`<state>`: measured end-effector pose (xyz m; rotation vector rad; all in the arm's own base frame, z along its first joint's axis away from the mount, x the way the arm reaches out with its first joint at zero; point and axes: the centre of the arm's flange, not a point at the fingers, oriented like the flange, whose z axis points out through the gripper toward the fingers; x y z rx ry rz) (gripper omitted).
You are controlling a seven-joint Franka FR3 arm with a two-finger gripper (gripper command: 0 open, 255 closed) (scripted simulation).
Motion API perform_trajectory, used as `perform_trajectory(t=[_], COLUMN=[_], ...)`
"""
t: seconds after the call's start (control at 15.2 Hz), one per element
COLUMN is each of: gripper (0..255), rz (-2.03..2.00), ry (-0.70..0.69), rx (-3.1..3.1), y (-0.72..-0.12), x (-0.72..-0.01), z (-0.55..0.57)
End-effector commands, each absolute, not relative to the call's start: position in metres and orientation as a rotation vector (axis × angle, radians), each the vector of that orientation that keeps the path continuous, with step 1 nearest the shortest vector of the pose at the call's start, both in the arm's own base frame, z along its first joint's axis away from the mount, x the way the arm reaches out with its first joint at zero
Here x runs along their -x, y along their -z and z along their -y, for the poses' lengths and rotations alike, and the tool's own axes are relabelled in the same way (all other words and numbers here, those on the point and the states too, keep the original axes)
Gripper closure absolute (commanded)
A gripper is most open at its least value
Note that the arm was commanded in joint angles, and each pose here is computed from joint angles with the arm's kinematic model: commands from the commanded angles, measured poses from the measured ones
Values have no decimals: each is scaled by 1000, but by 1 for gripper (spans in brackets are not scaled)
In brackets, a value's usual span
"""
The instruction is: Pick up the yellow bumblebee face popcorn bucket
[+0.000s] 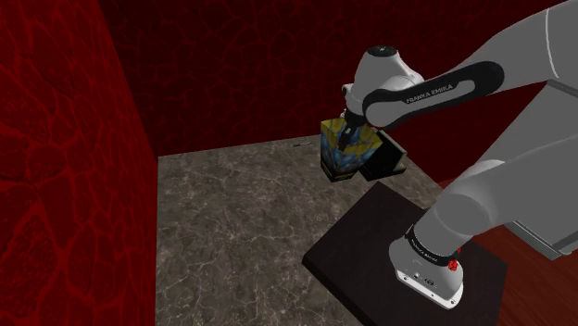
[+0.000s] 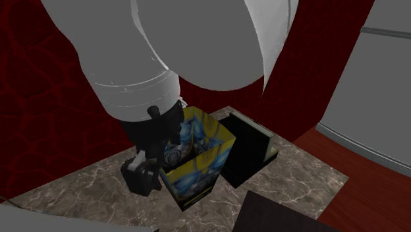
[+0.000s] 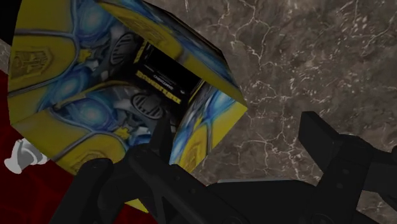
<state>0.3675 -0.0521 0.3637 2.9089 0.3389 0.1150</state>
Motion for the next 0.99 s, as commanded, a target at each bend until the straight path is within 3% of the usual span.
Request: perform_trajectory(t=[0.0,0.46,0.53,0.92], gripper=[0,0,255,255], rz=[-343,-343,-343,-343], ry=[-117,-117,-117,-117], rx=[-2905,-2905,-2905,-2905], y=[-350,-320,-320,-320], x=[-368,-368,-369,-369], z=[54,54,55,55])
